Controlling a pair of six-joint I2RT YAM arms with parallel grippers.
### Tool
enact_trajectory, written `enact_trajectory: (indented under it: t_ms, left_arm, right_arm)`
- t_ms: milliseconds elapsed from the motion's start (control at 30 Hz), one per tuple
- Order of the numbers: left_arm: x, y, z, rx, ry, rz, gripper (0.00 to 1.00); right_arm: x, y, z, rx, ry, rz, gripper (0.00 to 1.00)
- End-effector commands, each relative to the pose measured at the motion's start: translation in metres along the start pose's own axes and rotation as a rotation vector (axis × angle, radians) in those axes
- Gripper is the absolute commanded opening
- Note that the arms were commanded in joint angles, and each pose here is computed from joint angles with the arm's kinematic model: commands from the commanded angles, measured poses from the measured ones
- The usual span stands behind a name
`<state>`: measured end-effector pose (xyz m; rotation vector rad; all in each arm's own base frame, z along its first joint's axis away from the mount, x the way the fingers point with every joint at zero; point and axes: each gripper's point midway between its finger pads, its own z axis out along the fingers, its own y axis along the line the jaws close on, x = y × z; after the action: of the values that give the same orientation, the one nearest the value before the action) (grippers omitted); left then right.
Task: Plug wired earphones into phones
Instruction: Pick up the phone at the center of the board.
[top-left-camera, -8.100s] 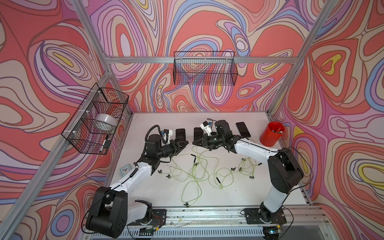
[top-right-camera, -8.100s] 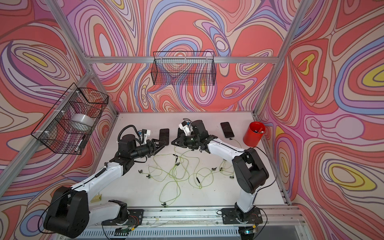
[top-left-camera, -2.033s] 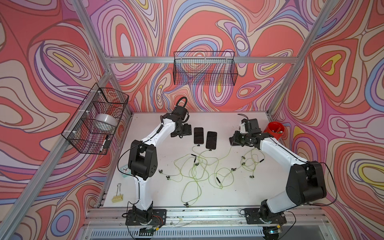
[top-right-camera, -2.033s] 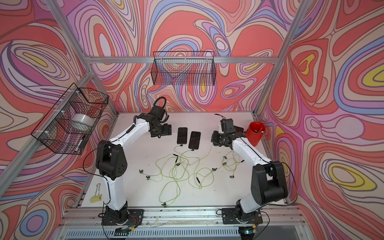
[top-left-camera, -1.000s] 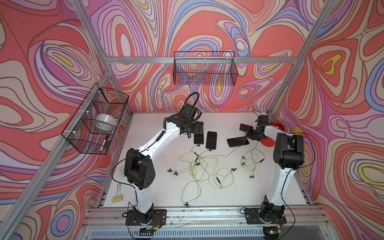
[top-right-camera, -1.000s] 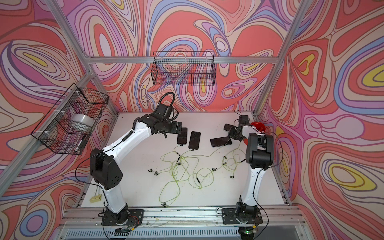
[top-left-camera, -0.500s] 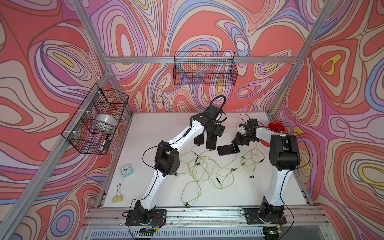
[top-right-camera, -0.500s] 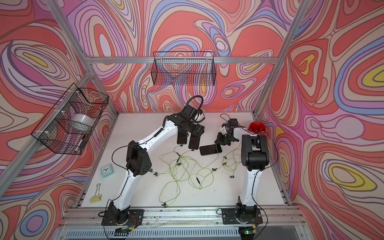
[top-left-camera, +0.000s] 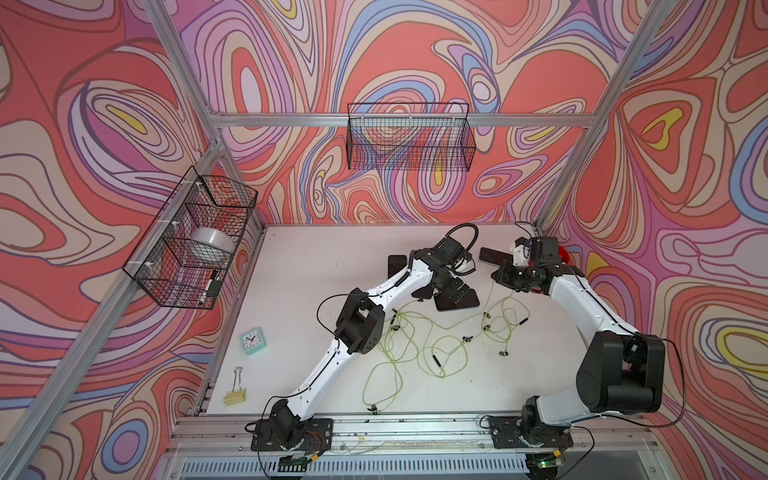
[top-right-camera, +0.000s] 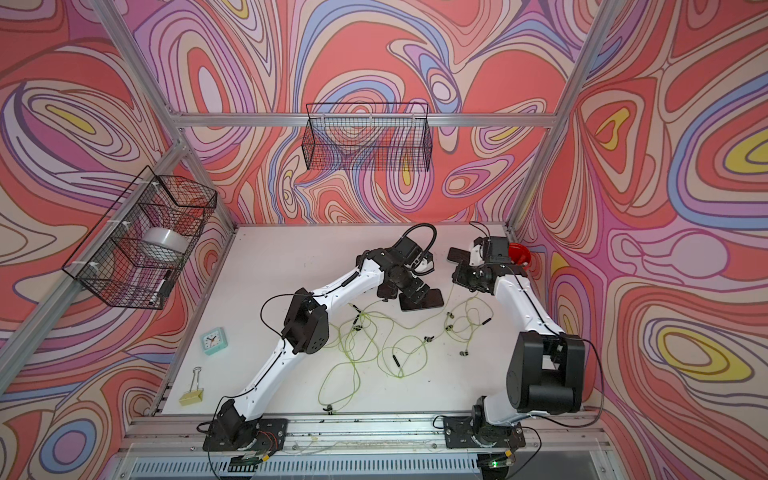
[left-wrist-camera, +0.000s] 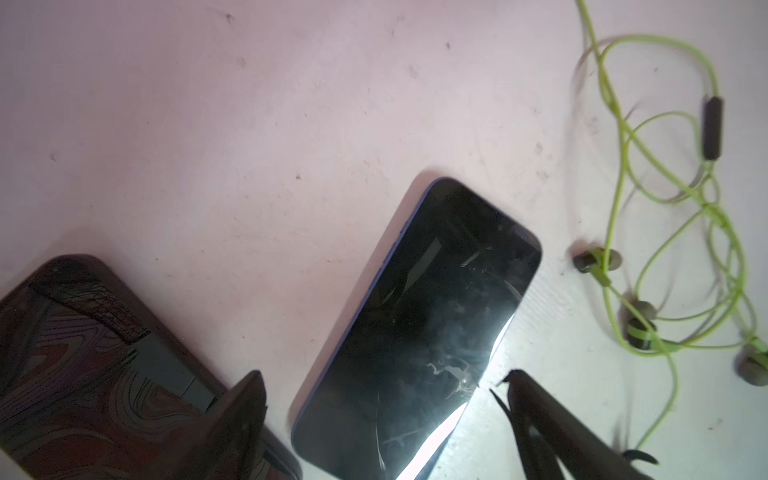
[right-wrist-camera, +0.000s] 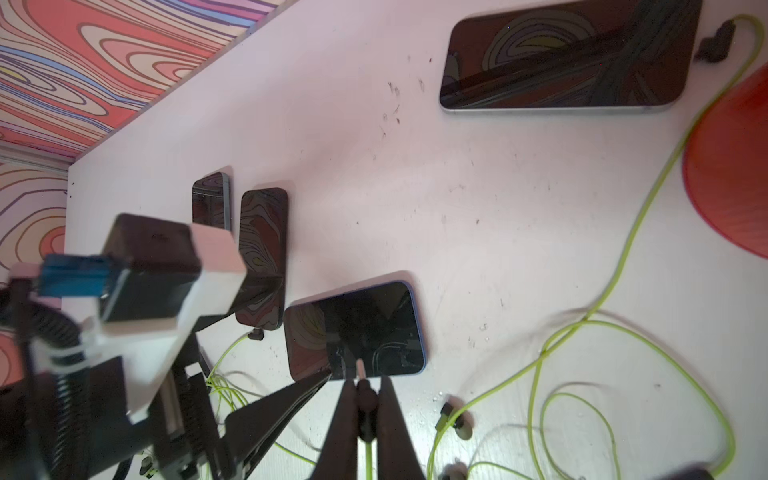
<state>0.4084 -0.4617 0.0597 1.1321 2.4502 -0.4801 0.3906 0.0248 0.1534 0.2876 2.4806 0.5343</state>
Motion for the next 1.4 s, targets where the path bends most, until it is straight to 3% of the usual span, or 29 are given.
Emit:
enact_trajectory:
  t_ms: [0,167,367,700,867,1033,1100,1200,1367]
  left_arm:
    - [0.016,0.007,0.014,-0.04,0.06,0.09,0.98]
    - [0.026,0.003,0.027,-0.009,0.089,0.108,1.0]
    - [0.057,-0.01,0.036,0.032,0.199,0.178,0.99]
    - [0.089,-0.008,0.032,-0.054,0.343,0.26,0.78]
    - [0.104,-0.01,0.019,-0.068,0.416,0.254,0.66]
    - [0.118,-0.015,0.0,-0.073,0.492,0.214,0.61]
    - [0.12,-0.013,-0.003,-0.091,0.508,0.216,0.64]
    - [0.117,-0.007,0.0,-0.116,0.501,0.231,0.84]
    - [0.121,-0.011,0.014,-0.08,0.504,0.239,0.9]
  right_arm:
    - [0.012,-0.002,-0.011,0.028,0.016,0.012,0.0]
    - [0.02,0.003,-0.03,0.029,0.002,0.012,0.0]
    - [0.027,0.003,-0.041,0.038,-0.001,0.012,0.0]
    - [0.032,0.004,-0.039,0.023,-0.004,0.024,0.0]
    - [0.034,0.003,-0.039,0.026,-0.001,0.024,0.0]
    - [0.035,0.002,-0.035,0.023,0.004,0.03,0.0]
    - [0.036,0.002,-0.033,0.018,0.005,0.035,0.0]
    - [0.035,0.003,-0.033,0.014,0.003,0.036,0.0]
    - [0.037,0.001,-0.034,0.022,0.002,0.035,0.0]
